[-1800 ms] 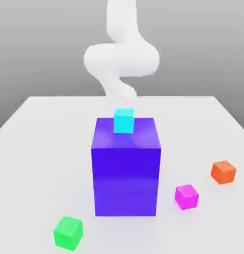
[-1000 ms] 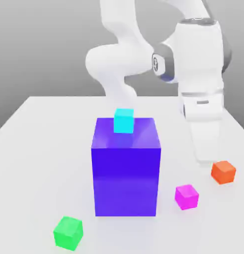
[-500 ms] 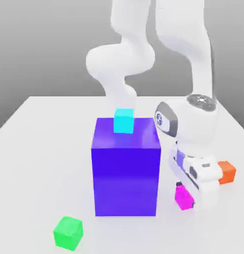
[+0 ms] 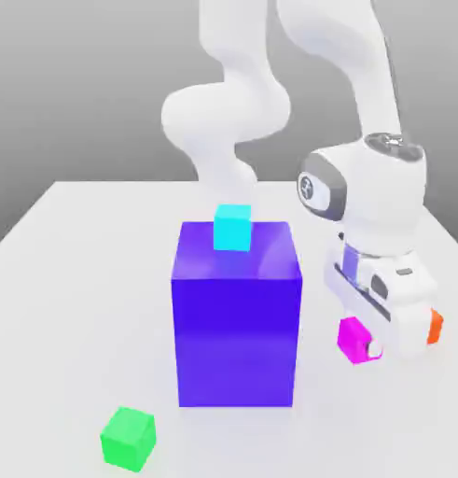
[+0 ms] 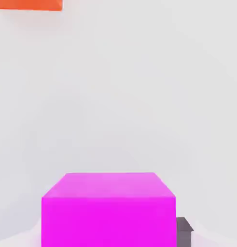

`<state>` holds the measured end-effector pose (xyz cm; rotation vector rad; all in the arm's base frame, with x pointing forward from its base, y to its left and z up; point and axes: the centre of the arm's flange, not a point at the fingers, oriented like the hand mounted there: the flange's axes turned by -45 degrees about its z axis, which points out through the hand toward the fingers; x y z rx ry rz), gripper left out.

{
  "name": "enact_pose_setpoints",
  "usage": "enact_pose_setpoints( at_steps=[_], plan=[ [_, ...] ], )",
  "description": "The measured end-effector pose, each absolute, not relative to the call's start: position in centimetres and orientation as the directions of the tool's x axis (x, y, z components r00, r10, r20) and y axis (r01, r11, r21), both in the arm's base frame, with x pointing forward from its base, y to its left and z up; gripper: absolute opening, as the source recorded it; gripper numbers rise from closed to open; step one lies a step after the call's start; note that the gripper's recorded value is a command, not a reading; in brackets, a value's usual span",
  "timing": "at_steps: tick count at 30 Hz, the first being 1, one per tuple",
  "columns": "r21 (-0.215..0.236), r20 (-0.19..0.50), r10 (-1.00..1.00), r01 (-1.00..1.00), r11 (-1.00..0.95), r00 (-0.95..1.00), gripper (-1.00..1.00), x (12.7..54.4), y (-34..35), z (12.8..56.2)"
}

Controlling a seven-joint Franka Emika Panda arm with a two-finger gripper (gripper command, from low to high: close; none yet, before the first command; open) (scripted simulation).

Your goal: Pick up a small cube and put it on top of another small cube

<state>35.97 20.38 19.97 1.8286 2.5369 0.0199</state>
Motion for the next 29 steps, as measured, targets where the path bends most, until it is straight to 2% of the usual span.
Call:
enact_pose_setpoints(
  at_steps=[7, 11, 15, 19, 21, 25, 26, 29],
  plan=[
    [0.037, 0.0, 0.999, 0.998, 0.052, -0.053, -1.0, 44.9, 15.7, 22.0],
    [0.036, 0.0, 0.964, 0.963, -0.266, 0.266, -1.0, 48.8, 7.5, 23.2],
    [0.028, -0.002, 0.816, 0.816, -0.578, 0.578, -1.0, 49.4, -1.7, 24.1],
    [0.01, -0.001, 0.58, 0.58, -0.814, 0.814, -1.0, 47.1, -9.7, 24.4],
    [0.002, 0.0, 0.491, 0.491, -0.871, 0.871, -1.0, 45.9, -12.0, 23.9],
    [-0.001, 0.001, 0.462, 0.462, -0.887, 0.887, -1.0, 45.6, -12.7, 19.5],
    [-0.001, 0.0, 0.46, 0.46, -0.888, 0.888, 1.0, 45.5, -12.7, 18.4],
    [-0.001, 0.0, 0.46, 0.46, -0.888, 0.888, 1.0, 45.5, -12.7, 18.4]
  ],
)
